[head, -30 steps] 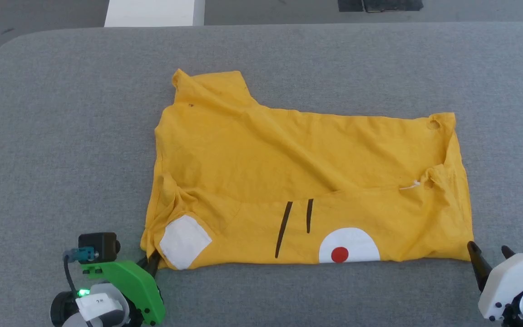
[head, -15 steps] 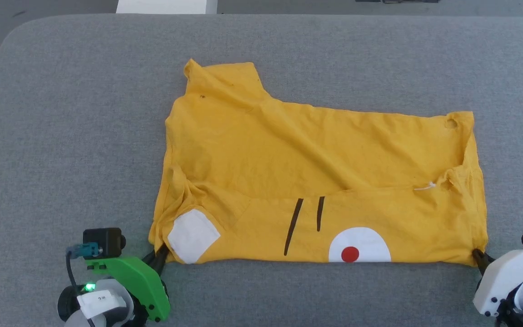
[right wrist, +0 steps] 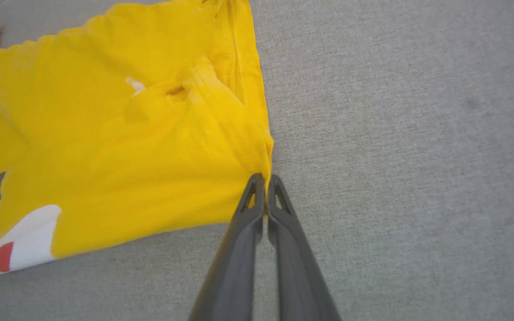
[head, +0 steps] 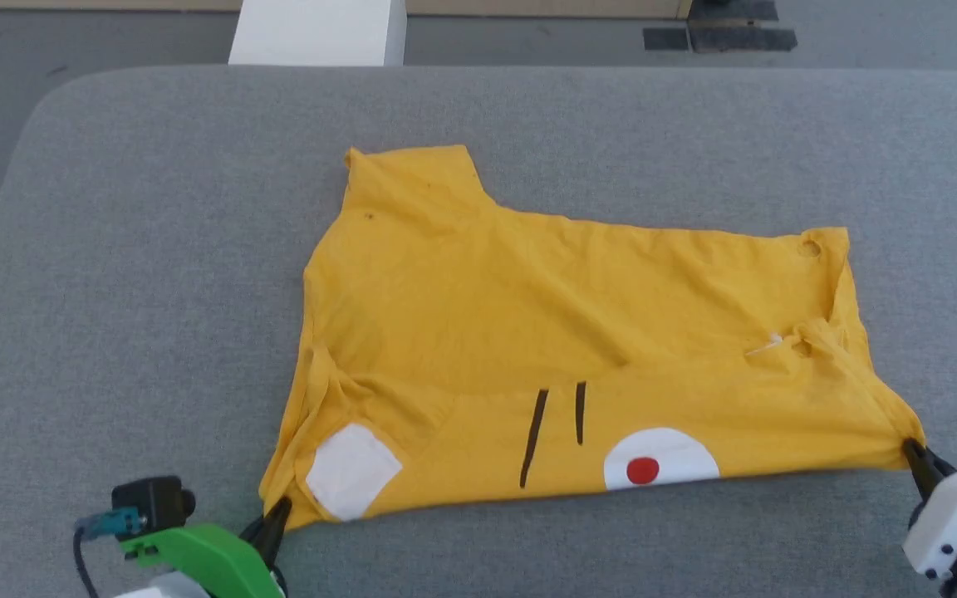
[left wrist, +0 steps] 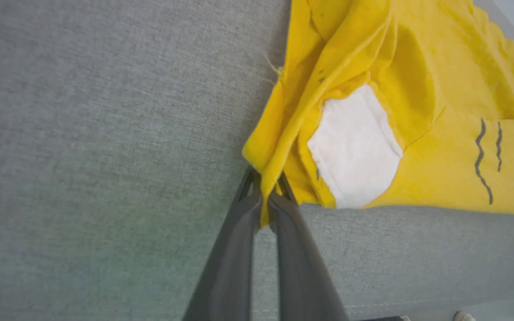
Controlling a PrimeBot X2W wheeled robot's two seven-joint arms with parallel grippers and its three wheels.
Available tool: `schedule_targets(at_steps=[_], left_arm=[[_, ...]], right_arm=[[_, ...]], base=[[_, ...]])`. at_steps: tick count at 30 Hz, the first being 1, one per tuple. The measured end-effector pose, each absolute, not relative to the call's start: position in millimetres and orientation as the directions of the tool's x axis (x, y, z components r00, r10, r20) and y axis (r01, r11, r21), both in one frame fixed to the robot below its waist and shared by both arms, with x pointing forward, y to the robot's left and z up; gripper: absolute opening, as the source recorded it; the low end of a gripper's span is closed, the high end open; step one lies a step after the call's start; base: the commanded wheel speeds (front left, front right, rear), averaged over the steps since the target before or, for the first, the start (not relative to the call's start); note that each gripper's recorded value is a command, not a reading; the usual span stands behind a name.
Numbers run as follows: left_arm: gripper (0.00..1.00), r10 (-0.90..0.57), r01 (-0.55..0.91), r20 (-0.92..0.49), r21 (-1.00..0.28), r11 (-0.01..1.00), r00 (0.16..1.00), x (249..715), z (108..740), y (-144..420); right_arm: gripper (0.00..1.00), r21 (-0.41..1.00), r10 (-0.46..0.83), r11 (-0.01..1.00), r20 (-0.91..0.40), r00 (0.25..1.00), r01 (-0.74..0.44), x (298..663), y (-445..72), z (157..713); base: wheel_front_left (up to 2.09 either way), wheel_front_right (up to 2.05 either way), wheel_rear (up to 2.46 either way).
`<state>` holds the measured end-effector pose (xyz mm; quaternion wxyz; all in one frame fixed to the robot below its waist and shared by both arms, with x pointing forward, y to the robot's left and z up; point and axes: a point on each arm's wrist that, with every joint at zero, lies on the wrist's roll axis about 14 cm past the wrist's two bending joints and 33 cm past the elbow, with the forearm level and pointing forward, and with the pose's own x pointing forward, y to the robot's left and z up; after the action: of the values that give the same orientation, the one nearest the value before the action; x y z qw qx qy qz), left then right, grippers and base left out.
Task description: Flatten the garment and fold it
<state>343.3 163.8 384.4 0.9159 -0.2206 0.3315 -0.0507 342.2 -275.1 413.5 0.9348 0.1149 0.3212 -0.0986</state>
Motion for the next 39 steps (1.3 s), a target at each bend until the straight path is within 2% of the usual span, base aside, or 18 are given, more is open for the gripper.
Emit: schedule_targets(at_steps=[13, 14, 15, 16, 17, 23, 28, 30, 34, 39], left_arm=[[0.0, -0.254, -0.074, -0.603, -0.465, 0.882, 0.756, 303, 395, 160], [0.05, -0.242, -0.087, -0.597, -0.469, 0.879, 0.765, 304, 395, 161], [0.33, -0.237, -0.096, -0.596, -0.472, 0.877, 0.767, 304, 393, 161], [0.58, -0.239, -0.098, -0.604, -0.471, 0.877, 0.76, 303, 390, 160], [1.0, -0.239, -0.105, -0.613, -0.47, 0.876, 0.753, 301, 386, 160], [1.0, -0.22, -0.13, -0.61, -0.476, 0.87, 0.761, 304, 380, 160], [1.0, -0.177, -0.125, -0.528, -0.486, 0.865, 0.83, 318, 399, 170], [1.0, -0.134, -0.103, -0.45, -0.465, 0.879, 0.883, 330, 419, 179], [1.0, -0.062, -0.02, -0.195, -0.392, 0.92, 0.979, 359, 476, 189], [1.0, -0.076, 0.084, 0.041, -0.246, 0.966, 0.996, 371, 516, 177]], right_arm=[[0.0, 0.165, -0.148, 0.931, -0.646, 0.749, 0.326, 289, -287, 414], [0.0, 0.167, -0.148, 0.93, -0.648, 0.747, 0.329, 288, -287, 412], [0.0, 0.169, -0.149, 0.928, -0.647, 0.748, 0.331, 288, -286, 411], [0.44, 0.17, -0.15, 0.928, -0.645, 0.75, 0.332, 288, -286, 410], [1.0, 0.171, -0.149, 0.928, -0.644, 0.75, 0.332, 287, -285, 408], [1.0, 0.187, -0.144, 0.925, -0.634, 0.76, 0.331, 290, -281, 403], [1.0, 0.191, -0.148, 0.932, -0.574, 0.805, 0.307, 302, -281, 420], [1.0, 0.181, -0.157, 0.942, -0.503, 0.85, 0.282, 314, -282, 439], [1.0, 0.1, -0.203, 0.966, -0.282, 0.938, 0.239, 342, -289, 490], [1.0, -0.006, -0.184, 0.983, -0.12, 0.976, 0.185, 362, -273, 518]], base=[[0.0, 0.0, 0.0], [0.0, 0.0, 0.0], [0.0, 0.0, 0.0], [0.0, 0.0, 0.0], [0.0, 0.0, 0.0], [0.0, 0.0, 0.0], [0.0, 0.0, 0.0], [0.0, 0.0, 0.0], [0.0, 0.0, 0.0], [0.0, 0.0, 0.0]])
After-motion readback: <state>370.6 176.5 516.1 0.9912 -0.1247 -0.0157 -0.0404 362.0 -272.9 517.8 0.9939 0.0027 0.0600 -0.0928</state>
